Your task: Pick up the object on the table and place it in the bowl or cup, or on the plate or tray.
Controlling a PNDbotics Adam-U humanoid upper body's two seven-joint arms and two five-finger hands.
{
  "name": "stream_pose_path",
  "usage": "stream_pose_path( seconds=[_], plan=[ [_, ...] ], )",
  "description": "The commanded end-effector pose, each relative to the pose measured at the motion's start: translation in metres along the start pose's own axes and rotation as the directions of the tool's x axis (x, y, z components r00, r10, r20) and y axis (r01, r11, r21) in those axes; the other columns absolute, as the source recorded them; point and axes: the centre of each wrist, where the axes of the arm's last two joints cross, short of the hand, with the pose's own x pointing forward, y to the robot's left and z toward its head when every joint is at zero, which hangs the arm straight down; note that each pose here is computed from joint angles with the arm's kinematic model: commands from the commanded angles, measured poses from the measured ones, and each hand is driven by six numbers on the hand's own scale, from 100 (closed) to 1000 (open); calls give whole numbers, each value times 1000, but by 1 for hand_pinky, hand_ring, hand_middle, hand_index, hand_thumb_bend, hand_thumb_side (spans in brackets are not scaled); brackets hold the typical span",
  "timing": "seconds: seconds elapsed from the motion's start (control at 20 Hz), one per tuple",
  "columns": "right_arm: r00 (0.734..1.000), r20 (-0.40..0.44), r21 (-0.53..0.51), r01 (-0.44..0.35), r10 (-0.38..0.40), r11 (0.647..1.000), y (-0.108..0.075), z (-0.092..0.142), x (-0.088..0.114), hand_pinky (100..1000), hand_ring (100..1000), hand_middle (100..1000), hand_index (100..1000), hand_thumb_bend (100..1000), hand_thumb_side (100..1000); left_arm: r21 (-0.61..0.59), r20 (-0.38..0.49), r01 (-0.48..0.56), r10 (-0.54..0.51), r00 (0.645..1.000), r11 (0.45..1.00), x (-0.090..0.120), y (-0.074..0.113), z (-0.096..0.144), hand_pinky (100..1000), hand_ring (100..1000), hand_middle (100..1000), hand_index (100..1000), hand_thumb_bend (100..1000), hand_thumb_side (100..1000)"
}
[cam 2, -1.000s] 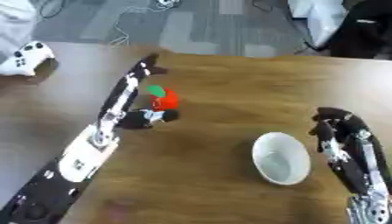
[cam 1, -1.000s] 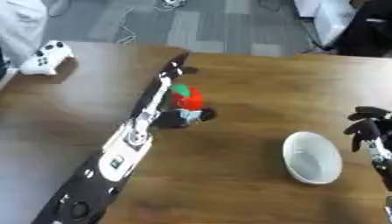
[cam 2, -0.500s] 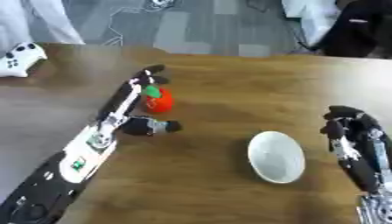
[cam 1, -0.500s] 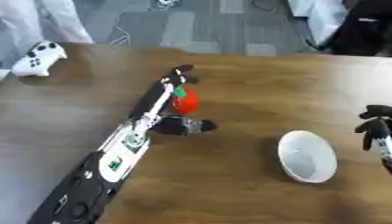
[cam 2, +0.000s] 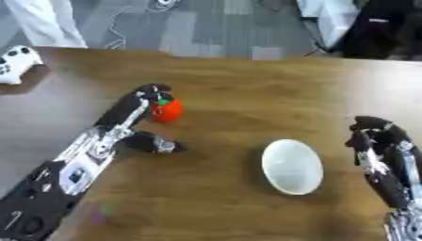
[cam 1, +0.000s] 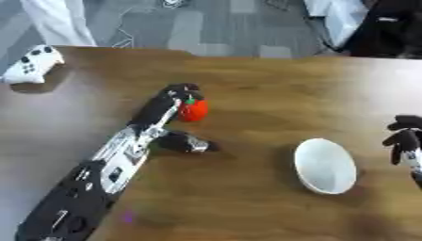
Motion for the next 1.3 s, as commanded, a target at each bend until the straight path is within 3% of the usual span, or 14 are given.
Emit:
stream_pose_path(
  seconds=[0.05, 0.4, 0.55, 0.6, 0.65, 0.75, 1.1, 1.15, 1.3],
  plan=[
    [1000, 19, 18, -7, 6, 1000, -6, -3, 5, 228, 465, 576, 732, 480, 591, 20, 14, 120, -120, 993, 993, -14, 22, -6, 1000, 894, 863, 845, 739, 713],
    [1000, 19, 42, 7, -8, 999, -3, -3, 4, 225, 463, 575, 731, 480, 589, 66, 22, 247, -249, 968, 967, -32, 44, -22, 1000, 784, 837, 849, 712, 703],
    [1000, 18, 52, 11, -12, 999, -2, -4, 4, 224, 462, 574, 727, 481, 588, 75, 31, 290, -293, 956, 954, -37, 54, -31, 944, 738, 826, 853, 717, 707],
    [1000, 19, 55, 12, -13, 998, -2, -4, 4, 224, 462, 574, 726, 480, 584, 79, 33, 299, -302, 953, 951, -38, 57, -34, 940, 735, 824, 853, 620, 735],
    [1000, 19, 59, 13, -14, 998, -1, -4, 4, 224, 461, 574, 725, 481, 588, 82, 32, 306, -310, 950, 948, -40, 59, -37, 937, 731, 822, 852, 720, 708],
    [1000, 21, 65, 15, -16, 998, 0, -5, 4, 224, 461, 574, 724, 481, 587, 83, 29, 315, -318, 948, 946, -42, 63, -42, 937, 728, 816, 849, 718, 704],
    [999, 35, 81, 19, -22, 997, 1, -10, 6, 222, 460, 573, 719, 481, 585, 72, 25, 312, -314, 949, 947, -47, 55, -51, 939, 721, 784, 813, 677, 635],
    [999, 38, 82, 19, -22, 996, 1, -10, 7, 221, 460, 572, 718, 481, 583, 72, 27, 312, -315, 949, 947, -47, 54, -51, 924, 716, 772, 799, 632, 576],
    [999, 42, 85, 19, -23, 996, 1, -12, 7, 220, 459, 572, 717, 481, 582, 78, 29, 311, -314, 949, 947, -48, 51, -53, 910, 713, 763, 789, 612, 540]
  ],
)
